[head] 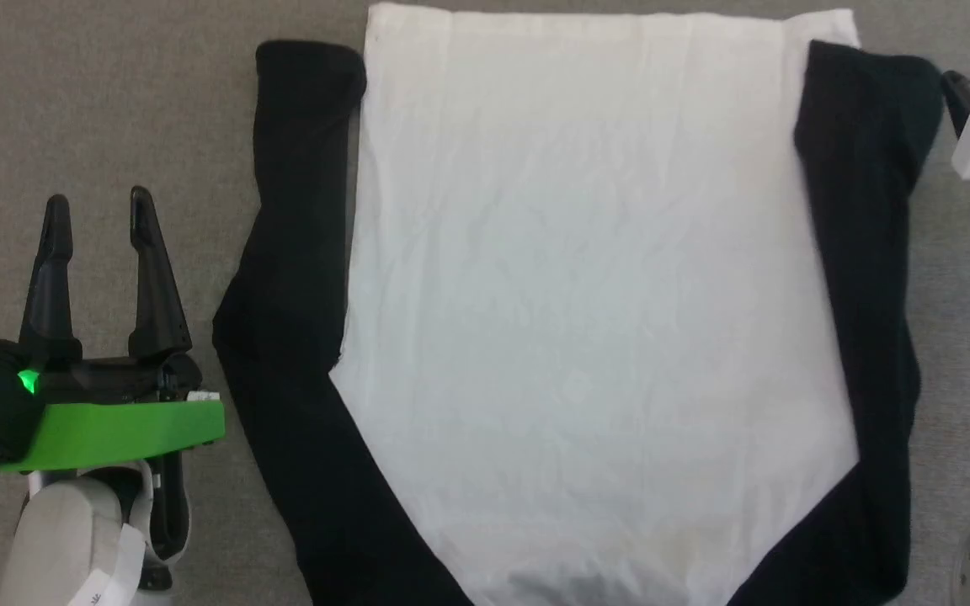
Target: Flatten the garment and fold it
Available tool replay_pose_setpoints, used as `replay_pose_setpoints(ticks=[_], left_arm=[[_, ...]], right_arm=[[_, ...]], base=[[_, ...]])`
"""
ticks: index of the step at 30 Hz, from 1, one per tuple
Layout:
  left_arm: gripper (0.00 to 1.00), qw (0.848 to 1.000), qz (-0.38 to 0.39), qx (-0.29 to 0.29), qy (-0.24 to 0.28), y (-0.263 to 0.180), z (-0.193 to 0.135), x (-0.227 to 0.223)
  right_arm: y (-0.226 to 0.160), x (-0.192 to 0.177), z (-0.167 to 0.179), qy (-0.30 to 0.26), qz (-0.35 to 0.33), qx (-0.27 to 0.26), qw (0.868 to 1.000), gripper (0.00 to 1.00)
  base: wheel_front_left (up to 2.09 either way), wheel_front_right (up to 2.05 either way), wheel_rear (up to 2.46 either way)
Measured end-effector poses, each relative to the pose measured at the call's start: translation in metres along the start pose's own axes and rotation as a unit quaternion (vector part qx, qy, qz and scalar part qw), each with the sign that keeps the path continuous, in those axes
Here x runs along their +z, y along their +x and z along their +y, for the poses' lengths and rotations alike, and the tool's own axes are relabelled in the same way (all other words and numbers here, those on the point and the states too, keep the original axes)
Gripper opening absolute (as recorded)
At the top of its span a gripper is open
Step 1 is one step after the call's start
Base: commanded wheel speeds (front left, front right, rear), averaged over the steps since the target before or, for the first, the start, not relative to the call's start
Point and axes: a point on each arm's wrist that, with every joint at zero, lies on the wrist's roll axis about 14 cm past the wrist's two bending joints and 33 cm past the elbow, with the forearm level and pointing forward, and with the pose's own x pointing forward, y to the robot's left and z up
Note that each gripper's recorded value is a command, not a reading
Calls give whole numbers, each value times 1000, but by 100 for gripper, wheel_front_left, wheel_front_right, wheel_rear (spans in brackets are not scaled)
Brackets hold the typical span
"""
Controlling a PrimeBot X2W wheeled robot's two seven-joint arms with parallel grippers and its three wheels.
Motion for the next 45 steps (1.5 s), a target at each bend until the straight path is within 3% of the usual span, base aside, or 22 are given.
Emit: replay_pose_setpoints(ticks=[13,14,16,24,31,37,41,45], left_arm=[[100,999,49,9,14,-2,12,-47],[100,999,52,9,15,-3,13,-49],[100,998,54,9,15,-3,13,-51],[100,999,41,5,5,-4,8,-39],[100,1000,17,6,6,-16,6,-13],[100,1000,0,14,0,-36,7,10],[100,1000,-11,18,0,-50,9,23],[100,1000,-22,17,-3,-63,7,36]], right_arm=[[53,-44,9,-25,83,-28,996,100],[54,-44,10,-24,84,-28,996,36],[54,-43,9,-22,85,-27,996,0],[33,-18,-15,14,44,-27,999,0],[-30,5,-90,71,-29,-66,995,0],[-105,12,-150,93,-92,-107,986,0],[-142,15,-149,75,-124,-87,986,0],[-178,35,-117,56,-176,-23,983,0]], base=[[0,0,0],[0,0,0],[0,0,0],[0,0,0],[0,0,0],[0,0,0],[0,0,0],[0,0,0]])
